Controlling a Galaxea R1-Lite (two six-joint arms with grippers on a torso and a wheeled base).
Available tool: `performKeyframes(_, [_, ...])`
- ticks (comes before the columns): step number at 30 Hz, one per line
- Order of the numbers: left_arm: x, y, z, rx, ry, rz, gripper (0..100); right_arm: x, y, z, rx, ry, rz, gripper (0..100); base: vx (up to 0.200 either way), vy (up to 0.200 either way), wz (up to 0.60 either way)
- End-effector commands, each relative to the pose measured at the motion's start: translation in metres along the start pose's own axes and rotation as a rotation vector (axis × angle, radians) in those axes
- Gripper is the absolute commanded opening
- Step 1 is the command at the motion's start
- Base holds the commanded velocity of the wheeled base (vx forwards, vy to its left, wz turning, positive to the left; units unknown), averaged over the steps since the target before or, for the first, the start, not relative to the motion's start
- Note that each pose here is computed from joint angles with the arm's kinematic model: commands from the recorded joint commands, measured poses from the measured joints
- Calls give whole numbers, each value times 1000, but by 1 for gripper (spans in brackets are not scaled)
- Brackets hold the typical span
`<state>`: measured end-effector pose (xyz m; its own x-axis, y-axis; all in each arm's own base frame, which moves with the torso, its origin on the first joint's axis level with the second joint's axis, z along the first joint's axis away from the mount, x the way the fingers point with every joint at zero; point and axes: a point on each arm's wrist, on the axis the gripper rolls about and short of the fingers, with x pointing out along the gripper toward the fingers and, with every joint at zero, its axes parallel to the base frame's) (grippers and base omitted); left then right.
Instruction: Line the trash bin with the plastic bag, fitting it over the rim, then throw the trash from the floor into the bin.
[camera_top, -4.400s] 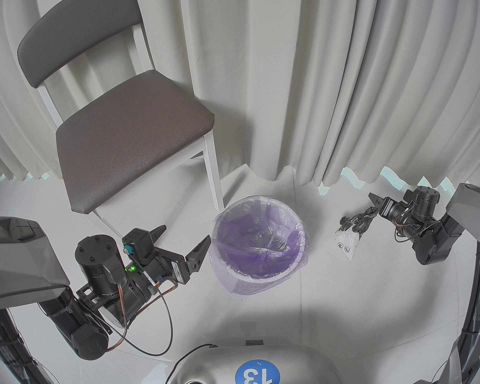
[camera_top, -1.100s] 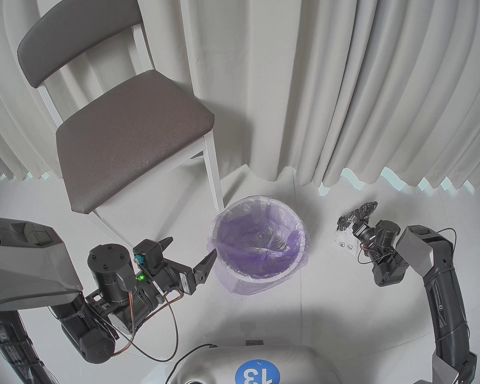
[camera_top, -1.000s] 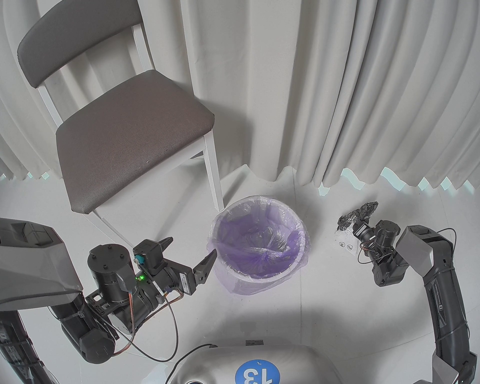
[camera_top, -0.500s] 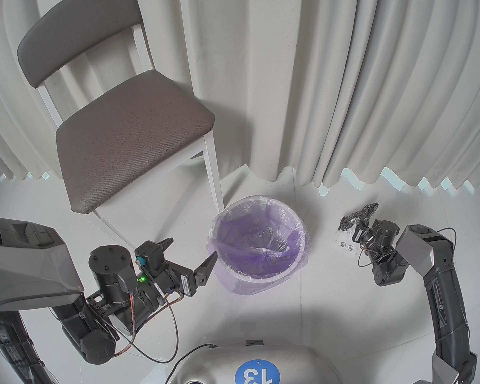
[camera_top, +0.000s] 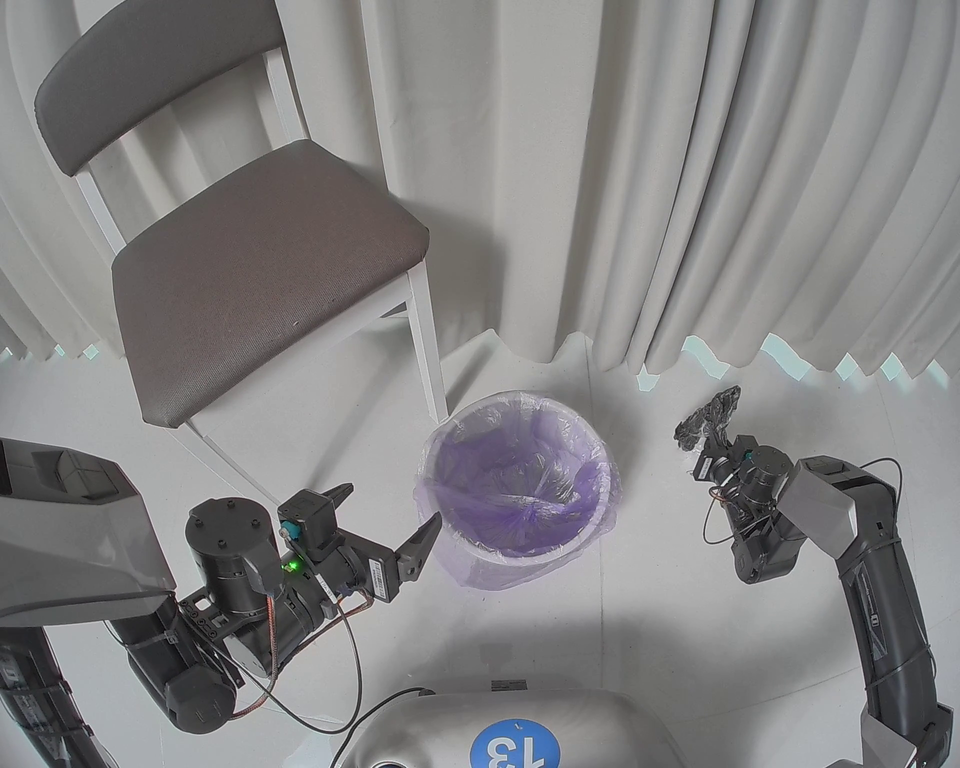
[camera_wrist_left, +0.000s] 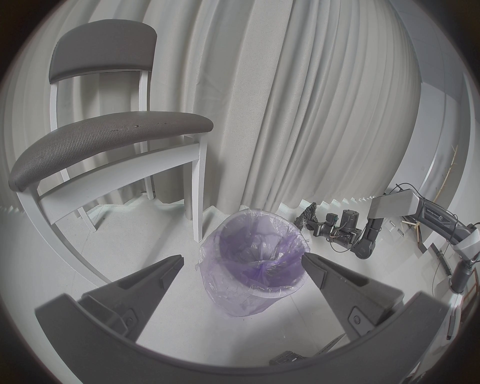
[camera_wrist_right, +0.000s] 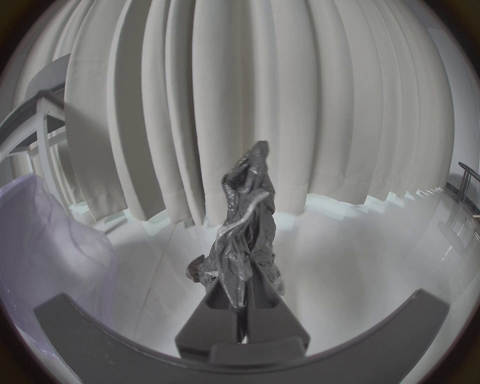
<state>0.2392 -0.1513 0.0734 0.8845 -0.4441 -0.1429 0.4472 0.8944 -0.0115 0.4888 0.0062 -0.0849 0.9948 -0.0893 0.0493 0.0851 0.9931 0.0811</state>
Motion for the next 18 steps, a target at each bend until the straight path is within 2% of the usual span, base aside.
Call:
performKeyframes(1, [-1,-2,2,-2,-18,-7,100,-3,2,-5,3,13,7,0,0,0,0])
performKeyframes(8, [0,-2,2,-2,-20,-5,100,-2,3,-5,-39,33,6,0,0,0,0])
performKeyframes(11, [-1,-2,2,-1,-17,-8,100,-4,2,-5,-35,3,-6,0,0,0,0])
performKeyframes(17, [-2,-2,5,-3,-27,-7,100,-9,4,1,-26,-18,66,0,0,0,0])
performKeyframes(18, [-2,-2,5,-3,-30,-7,100,-7,6,21,-15,-51,81,0,0,0,0])
